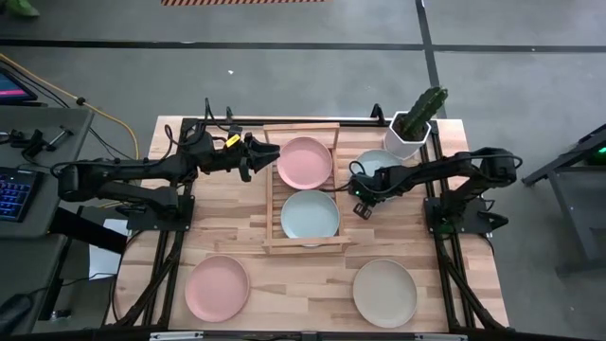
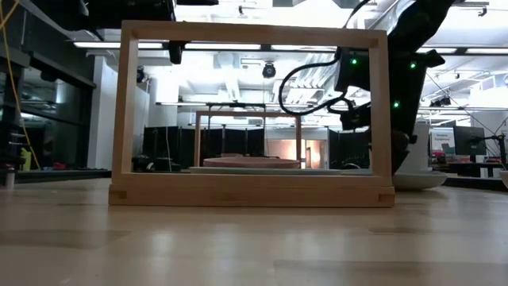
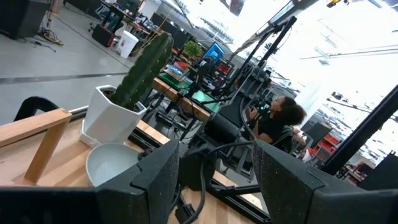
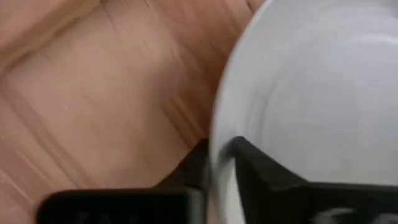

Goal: Place and stack plates onto a shelf
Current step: Stack the blue plate on top of the other blue plate on the shelf

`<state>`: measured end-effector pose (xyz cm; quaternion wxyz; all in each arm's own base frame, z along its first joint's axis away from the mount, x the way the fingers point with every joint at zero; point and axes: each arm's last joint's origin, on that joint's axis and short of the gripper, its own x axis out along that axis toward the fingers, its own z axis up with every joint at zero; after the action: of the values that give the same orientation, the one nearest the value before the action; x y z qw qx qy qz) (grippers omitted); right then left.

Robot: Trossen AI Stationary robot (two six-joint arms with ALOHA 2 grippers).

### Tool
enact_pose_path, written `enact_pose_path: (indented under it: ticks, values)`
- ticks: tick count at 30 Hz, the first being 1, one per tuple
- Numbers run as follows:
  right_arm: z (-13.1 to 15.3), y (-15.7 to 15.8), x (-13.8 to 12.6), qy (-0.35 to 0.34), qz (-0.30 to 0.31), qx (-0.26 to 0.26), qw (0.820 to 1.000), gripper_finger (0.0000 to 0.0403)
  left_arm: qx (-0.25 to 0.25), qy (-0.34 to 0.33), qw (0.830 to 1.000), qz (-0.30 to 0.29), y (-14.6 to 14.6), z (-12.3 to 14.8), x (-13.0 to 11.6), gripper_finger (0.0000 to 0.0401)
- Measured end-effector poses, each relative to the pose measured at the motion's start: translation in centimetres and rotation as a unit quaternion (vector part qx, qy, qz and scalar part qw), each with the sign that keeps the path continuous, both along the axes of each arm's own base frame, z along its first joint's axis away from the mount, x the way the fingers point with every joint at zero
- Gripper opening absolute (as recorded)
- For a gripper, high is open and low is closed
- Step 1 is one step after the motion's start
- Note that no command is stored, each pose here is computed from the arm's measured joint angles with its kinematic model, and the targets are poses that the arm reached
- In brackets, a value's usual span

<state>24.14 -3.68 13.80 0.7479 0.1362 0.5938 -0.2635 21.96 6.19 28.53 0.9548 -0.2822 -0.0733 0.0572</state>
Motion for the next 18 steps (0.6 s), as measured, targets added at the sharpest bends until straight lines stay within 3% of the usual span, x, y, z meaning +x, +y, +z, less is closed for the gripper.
enact_pose_path:
  ticks: [2, 5, 10, 14, 18]
  values:
    - [0.6, 0.2, -0.2, -0.007, 0.006, 0.000, 1.000, 0.0013, 0.000, 0.000, 1.000, 0.000, 0.0, 0.0, 0.0, 0.0193]
    - [2.4, 0.5, -0.4, -0.024, 0.018, 0.003, 1.000, 0.0013, 0.000, 0.000, 1.000, 0.000, 0.0, 0.0, 0.0, 0.0193]
    - [7.1, 1.3, -0.2, -0.105, 0.109, 0.023, 0.988, 0.0002, 0.003, 0.000, 1.000, 0.000, 0.0, 0.0, 0.0, 0.0193]
    - [10.5, 2.3, 0.4, -0.182, 0.226, 0.057, 0.955, 0.0001, 0.003, -0.001, 1.000, 0.001, 0.0, 0.0, 0.0, 0.0193]
    - [13.2, 3.9, 1.4, -0.229, 0.379, 0.059, 0.895, 0.0000, 0.004, -0.003, 1.000, 0.000, 0.0, 0.1, 0.0, 0.0193]
